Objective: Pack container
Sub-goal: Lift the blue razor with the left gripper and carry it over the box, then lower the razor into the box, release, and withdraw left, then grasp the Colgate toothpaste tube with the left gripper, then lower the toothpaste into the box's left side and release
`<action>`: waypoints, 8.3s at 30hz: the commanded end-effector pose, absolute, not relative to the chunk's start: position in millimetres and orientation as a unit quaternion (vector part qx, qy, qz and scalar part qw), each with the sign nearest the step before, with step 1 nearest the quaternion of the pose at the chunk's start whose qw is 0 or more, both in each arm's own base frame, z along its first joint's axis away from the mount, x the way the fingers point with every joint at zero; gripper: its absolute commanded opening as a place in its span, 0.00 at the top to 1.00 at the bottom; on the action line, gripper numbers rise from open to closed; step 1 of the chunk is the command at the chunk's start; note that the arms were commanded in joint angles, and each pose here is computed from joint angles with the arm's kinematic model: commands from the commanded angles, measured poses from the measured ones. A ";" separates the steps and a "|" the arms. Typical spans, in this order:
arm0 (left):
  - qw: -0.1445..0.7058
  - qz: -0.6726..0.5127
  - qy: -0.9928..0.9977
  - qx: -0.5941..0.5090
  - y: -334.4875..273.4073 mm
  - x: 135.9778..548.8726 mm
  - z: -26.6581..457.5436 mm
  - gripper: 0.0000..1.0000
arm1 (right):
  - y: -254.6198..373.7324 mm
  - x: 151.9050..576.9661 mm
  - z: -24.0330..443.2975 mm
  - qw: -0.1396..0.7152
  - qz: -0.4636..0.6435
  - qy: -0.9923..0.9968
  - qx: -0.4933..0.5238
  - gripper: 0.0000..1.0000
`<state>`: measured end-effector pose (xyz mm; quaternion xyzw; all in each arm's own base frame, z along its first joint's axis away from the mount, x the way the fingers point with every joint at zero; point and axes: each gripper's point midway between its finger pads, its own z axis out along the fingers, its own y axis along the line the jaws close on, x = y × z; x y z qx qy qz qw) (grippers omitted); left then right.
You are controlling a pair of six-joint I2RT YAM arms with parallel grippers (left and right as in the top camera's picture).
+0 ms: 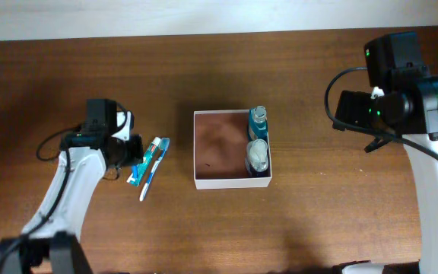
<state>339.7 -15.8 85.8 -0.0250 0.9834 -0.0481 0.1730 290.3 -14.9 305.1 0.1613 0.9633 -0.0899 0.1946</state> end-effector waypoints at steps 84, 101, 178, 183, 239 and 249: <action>0.171 -0.007 0.985 0.023 -211.6 360.5 66.8 0.68 | -19.5 291.4 308.2 0.200 -0.097 0.961 0.167 0.02; 0.251 -0.019 0.965 0.075 -200.4 365.4 158.9 0.71 | -19.5 291.4 308.2 0.200 -0.097 0.961 0.167 0.02; -0.001 0.008 0.991 0.134 -50.0 371.1 23.5 0.84 | -19.5 291.4 308.2 0.200 -0.097 0.961 0.167 0.02; 0.057 -0.005 0.995 0.082 -56.1 389.5 86.2 0.87 | -19.5 291.4 308.2 0.200 -0.097 0.961 0.167 0.02; 0.134 0.014 0.991 -0.018 -207.0 375.2 89.6 0.93 | -19.5 291.4 308.2 0.200 -0.097 0.961 0.167 0.02; 0.119 0.025 0.992 -0.016 -202.6 368.4 75.9 0.74 | -19.5 291.4 308.2 0.200 -0.097 0.961 0.167 0.02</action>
